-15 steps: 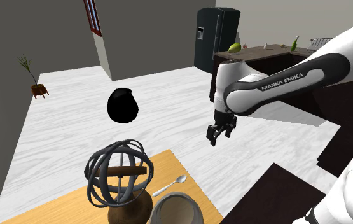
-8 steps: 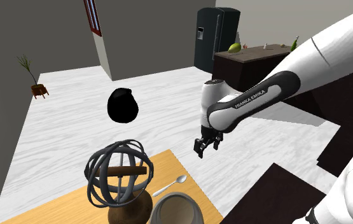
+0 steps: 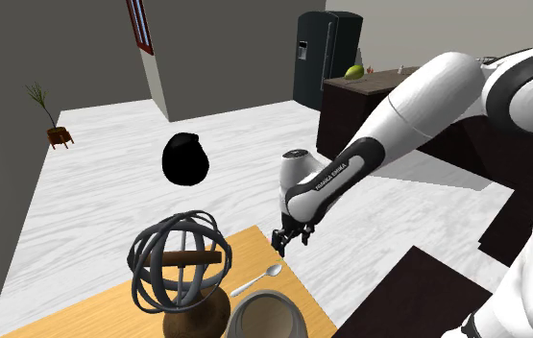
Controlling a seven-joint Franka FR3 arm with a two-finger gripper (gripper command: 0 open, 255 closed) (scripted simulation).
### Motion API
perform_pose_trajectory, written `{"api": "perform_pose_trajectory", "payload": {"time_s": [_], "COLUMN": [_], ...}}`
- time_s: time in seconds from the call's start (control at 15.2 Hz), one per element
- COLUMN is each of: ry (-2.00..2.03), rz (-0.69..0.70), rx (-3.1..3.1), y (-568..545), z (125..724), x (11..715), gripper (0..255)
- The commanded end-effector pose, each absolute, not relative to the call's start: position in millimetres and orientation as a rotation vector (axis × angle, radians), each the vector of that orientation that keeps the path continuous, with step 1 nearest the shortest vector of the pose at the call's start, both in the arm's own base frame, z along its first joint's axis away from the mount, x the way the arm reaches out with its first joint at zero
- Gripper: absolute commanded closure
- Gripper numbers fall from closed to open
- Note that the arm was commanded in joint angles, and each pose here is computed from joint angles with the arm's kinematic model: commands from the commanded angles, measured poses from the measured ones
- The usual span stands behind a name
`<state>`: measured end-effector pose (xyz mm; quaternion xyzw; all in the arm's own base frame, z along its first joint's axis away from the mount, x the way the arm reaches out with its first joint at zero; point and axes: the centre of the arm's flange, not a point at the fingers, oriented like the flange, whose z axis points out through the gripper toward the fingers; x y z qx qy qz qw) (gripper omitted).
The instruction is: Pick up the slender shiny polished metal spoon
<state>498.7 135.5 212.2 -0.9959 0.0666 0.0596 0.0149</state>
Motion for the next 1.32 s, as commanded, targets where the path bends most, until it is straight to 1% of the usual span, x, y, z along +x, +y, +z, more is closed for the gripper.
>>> {"api": "perform_pose_trajectory", "payload": {"time_s": [0.0,0.33,0.86,0.99,1.06,1.25], "ry": [0.221,0.248,0.249,0.249,0.249,0.249], "rz": [0.200,0.235,0.236,0.236,0.236,0.236], "rx": [-3.092,-3.074,-3.074,-3.074,-3.074,-3.074], "y": [146,171,171,171,171,171], "z": [188,131,89,89,90,90], "x": [507,530,531,531,531,531], "gripper": [0,0,0,0,255,255]}}
